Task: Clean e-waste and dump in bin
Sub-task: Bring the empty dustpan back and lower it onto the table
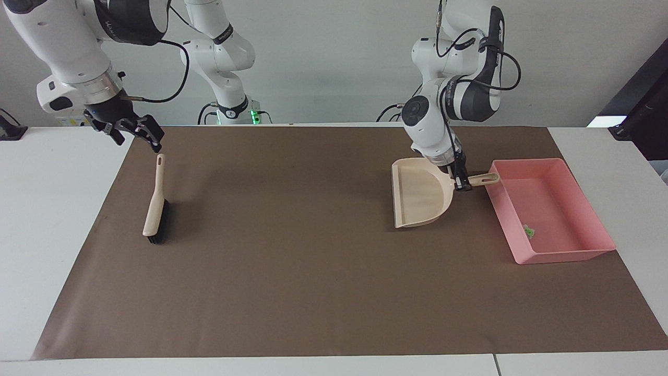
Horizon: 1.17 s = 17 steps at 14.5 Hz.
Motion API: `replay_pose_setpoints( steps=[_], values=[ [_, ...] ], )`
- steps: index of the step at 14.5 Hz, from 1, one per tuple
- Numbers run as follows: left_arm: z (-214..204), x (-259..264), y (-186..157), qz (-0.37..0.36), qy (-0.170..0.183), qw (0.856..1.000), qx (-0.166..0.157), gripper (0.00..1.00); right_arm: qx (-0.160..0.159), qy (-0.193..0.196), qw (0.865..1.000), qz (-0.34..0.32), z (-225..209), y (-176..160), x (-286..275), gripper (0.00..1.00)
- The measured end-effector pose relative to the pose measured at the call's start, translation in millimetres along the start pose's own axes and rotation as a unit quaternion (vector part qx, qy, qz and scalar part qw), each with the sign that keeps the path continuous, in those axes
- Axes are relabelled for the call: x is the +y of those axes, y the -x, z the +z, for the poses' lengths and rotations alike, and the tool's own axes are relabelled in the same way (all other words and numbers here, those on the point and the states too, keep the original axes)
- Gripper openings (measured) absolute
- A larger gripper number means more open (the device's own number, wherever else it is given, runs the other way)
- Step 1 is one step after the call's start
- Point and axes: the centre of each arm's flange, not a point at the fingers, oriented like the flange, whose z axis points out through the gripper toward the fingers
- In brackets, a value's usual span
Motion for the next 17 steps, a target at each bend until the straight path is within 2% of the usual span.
replay_pose_setpoints(
  steps=[2, 5, 13, 15, 17],
  values=[
    [2, 0, -32, -0.01, -0.01, 1.0, 0.014, 0.33, 0.001, 0.0, 1.0, -0.003, -1, 1, -4, 1.0],
    [9, 4, -64, -0.012, -0.009, 1.0, 0.013, 0.33, 0.003, 0.0, 1.0, -0.013, -4, 3, -14, 1.0],
    [10, 4, -65, -0.014, -0.008, 1.0, 0.012, 0.33, -0.002, 0.001, 1.0, -0.014, -5, 5, -14, 1.0],
    [7, 4, -66, -0.013, -0.01, 1.0, 0.013, 0.37, -0.003, 0.001, 1.0, -0.014, -5, 6, -14, 1.0],
    [-3, 3, -60, -0.02, -0.015, 1.0, 0.014, 0.52, -0.003, 0.001, 1.0, -0.014, -6, 6, -14, 1.0]
  ],
)
